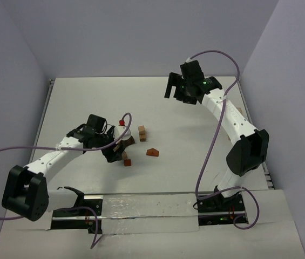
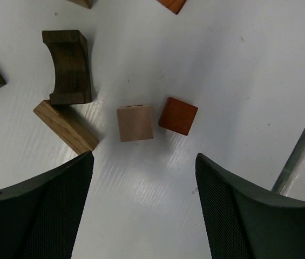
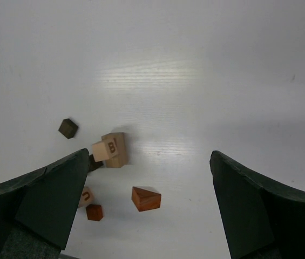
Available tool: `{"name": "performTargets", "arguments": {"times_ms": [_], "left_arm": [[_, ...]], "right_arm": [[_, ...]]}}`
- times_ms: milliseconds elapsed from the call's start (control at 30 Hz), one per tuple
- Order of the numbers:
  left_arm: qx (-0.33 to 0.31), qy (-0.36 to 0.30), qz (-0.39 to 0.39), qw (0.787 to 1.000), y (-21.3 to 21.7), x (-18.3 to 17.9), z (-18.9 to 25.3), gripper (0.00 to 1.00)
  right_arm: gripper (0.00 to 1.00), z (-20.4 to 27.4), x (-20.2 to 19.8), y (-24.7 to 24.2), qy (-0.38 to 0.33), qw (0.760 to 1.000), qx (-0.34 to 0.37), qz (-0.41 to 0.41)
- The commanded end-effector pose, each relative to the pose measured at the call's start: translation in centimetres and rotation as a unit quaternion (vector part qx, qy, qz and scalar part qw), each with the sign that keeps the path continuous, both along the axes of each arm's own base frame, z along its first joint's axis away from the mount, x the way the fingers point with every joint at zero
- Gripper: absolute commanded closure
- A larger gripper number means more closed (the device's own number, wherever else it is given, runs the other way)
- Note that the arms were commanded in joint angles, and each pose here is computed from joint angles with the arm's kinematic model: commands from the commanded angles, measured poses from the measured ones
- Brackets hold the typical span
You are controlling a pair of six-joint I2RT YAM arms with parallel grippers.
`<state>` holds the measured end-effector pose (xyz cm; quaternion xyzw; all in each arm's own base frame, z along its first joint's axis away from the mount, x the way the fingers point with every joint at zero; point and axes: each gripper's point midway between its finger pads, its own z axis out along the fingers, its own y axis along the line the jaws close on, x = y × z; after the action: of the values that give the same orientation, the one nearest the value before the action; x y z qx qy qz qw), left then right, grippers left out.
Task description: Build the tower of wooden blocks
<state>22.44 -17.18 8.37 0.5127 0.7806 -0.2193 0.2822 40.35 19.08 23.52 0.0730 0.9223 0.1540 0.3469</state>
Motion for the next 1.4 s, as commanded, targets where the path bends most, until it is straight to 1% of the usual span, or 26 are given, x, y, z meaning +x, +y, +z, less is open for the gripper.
{"name": "performTargets", "arguments": {"times_ms": [0,400,667,833,1000,1067,1133,1167,1233,1300,1367], "left_arm": [[0.016,-0.018,0.041,0.999,-0.8,2.8,0.8,0.19],[0.044,0.015,0.04,0.998,-2.8,2.7,-2.1,0.25],[0.066,0.031,0.046,0.996,-2.8,2.4,-4.0,0.3],[0.072,0.034,0.053,0.995,-2.9,2.4,-4.5,0.37],[0.077,0.029,0.061,0.995,-2.7,2.6,-4.4,0.51],[0.078,0.028,0.068,0.994,-2.6,2.8,-4.2,0.7],[0.079,0.022,0.082,0.993,-2.4,3.1,-3.8,0.93],[0.078,0.019,0.091,0.993,-2.4,3.2,-3.4,0.99],[0.062,0.001,0.103,0.993,-2.8,3.8,-1.3,1.0],[0.041,-0.001,0.125,0.991,-3.3,3.9,1.0,1.0],[0.007,-0.021,0.176,0.984,-4.1,5.2,4.9,1.0]], "right_arm": [[0.0,1.0,-0.2,-0.8,-0.017,1.0,0.01,0.001],[0.0,-0.1,-0.3,-1.1,-0.001,1.0,0.014,0.005],[0.0,-0.1,-0.3,-1.1,0.0,1.0,0.017,0.006],[0.0,-0.3,-0.3,-1.0,0.002,1.0,0.02,0.008],[0.0,-0.3,-0.3,-1.0,0.003,1.0,0.02,0.008],[0.0,-0.2,-0.4,-1.0,0.001,1.0,0.02,0.009],[0.0,-0.2,-0.3,-1.2,-0.001,1.0,0.014,0.006],[0.0,0.0,-0.3,-1.3,-0.002,1.0,0.012,0.005],[0.0,0.6,-0.1,-1.5,-0.006,1.0,0.007,0.004],[0.0,1.6,0.1,-1.9,-0.012,1.0,0.0,0.001],[0.0,2.0,0.4,-2.6,-0.018,1.0,-0.012,-0.012]]}}
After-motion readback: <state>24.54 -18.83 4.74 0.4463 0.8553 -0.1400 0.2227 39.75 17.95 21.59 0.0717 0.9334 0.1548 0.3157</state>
